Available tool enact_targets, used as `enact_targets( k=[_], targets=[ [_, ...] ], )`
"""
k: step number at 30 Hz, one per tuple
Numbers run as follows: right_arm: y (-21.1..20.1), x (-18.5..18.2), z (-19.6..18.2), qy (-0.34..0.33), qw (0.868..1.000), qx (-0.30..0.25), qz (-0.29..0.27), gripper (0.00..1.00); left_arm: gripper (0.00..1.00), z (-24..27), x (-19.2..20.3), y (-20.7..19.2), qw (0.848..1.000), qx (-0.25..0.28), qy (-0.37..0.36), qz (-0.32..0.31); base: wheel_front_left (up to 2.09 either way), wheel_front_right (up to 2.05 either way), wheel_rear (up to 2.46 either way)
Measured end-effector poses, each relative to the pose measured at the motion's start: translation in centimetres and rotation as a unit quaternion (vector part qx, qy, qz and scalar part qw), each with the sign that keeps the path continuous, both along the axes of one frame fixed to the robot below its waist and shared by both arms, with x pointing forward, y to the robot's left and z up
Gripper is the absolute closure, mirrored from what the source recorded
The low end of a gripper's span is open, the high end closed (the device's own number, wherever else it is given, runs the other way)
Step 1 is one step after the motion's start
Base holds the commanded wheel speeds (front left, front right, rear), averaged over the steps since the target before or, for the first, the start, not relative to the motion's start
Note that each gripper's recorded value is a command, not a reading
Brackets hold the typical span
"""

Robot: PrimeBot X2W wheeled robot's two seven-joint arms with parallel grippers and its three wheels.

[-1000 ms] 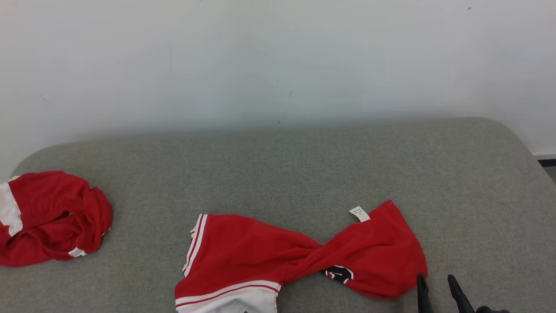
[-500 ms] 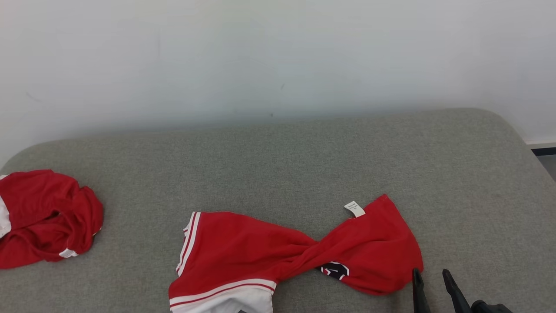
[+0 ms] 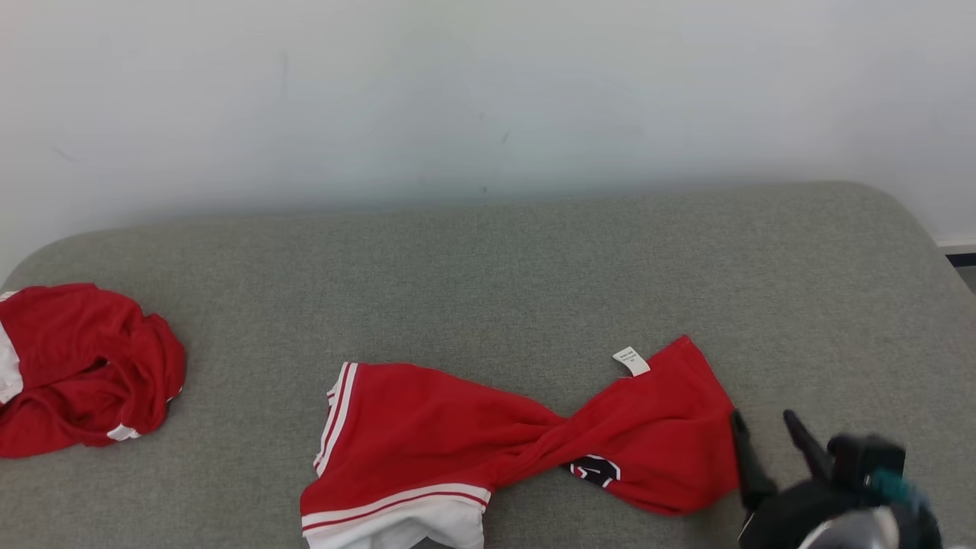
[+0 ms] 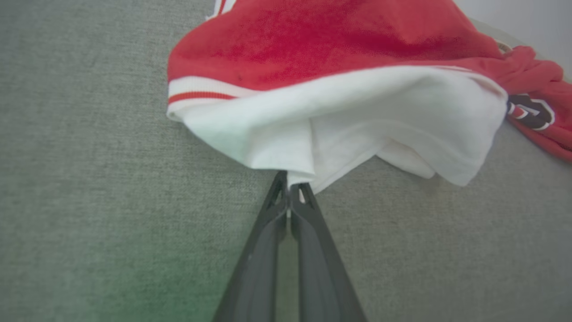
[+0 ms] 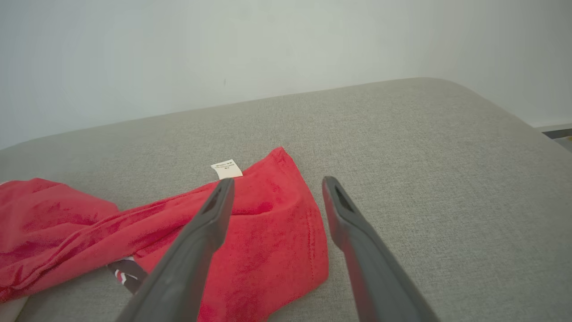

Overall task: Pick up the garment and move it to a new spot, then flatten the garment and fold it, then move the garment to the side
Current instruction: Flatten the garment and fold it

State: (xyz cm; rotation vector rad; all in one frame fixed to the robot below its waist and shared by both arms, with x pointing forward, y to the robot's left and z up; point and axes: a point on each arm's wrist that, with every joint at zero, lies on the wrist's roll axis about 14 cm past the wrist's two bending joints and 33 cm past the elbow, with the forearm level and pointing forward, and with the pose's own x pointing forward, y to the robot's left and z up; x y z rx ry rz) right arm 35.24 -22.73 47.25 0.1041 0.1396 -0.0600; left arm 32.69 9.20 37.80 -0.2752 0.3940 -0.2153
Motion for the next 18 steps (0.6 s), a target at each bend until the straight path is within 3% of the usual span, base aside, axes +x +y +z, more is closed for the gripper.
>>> enact_targets(
  k=[8,18],
  targets=[
    [-3.7,3.8,-0.6,0.159,0.987,-0.02,-0.004,0.0,1.0,0.0,0.5,0.4,1.0,-0.001,-0.002,0.009,0.0,0.0,0.0],
    [-3.4,8.8,-1.1,0.253,0.965,-0.058,0.026,0.0,1.0,0.3,1.8,0.6,1.0,-0.006,-0.01,0.01,0.0,0.0,0.0]
  ],
)
